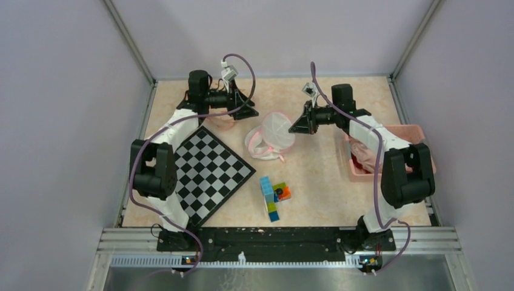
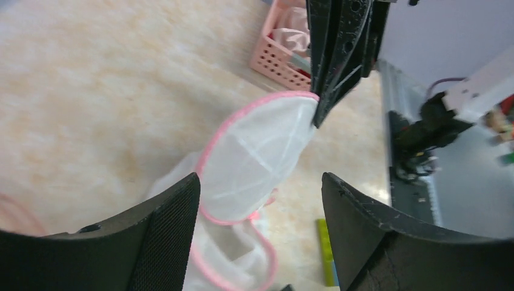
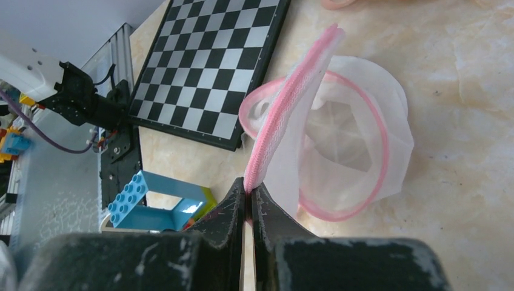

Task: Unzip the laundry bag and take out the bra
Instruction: Close the laundry bag at the center of the board.

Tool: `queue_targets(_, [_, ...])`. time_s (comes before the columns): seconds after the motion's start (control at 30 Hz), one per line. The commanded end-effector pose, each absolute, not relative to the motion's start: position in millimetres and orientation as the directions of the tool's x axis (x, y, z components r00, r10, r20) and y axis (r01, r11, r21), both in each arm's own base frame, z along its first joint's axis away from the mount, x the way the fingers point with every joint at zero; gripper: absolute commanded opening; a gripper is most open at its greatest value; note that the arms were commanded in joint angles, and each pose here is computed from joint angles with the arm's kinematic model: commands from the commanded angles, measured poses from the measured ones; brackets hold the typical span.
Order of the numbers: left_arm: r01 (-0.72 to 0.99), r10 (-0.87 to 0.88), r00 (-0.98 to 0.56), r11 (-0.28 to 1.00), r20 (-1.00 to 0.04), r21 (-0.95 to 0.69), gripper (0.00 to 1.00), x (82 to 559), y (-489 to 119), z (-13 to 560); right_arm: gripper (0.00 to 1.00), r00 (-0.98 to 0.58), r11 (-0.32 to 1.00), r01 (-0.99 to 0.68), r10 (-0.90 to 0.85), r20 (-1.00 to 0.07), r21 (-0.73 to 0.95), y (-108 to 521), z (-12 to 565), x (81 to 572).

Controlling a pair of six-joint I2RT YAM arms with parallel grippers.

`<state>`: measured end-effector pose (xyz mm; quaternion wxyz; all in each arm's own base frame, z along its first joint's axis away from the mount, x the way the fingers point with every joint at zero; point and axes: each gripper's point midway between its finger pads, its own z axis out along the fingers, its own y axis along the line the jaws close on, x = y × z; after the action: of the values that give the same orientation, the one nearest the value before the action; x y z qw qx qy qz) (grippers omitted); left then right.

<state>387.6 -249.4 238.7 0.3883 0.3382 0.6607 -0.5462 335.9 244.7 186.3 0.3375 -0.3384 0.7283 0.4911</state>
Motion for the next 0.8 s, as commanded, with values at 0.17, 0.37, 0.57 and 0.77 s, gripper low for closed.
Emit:
queue_targets(0.17, [0.953,0.201,-0.213,0.259,-0.956,-0.158,0.76,390,-229,238,0.00,-0.613,0.291,-0.785,-0.238,-0.753,0.547,266,181,347])
queue_targets(0.37, [0.918,0.180,-0.313,0.310,-0.933,-0.248,0.75,388,-223,212,0.00,-0.631,0.194,-0.776,-0.209,-0.748,0.600,274,191,336])
queue_targets(0.57, [0.911,0.149,-0.368,0.256,-0.918,-0.324,0.73,388,-230,204,0.00,-0.637,0.194,-0.771,-0.224,-0.737,0.607,274,182,338])
queue_targets(0.77, [0.894,0.170,-0.404,0.283,-0.899,-0.348,0.78,400,-232,185,0.00,-0.675,0.187,-0.737,-0.226,-0.702,0.649,277,173,342])
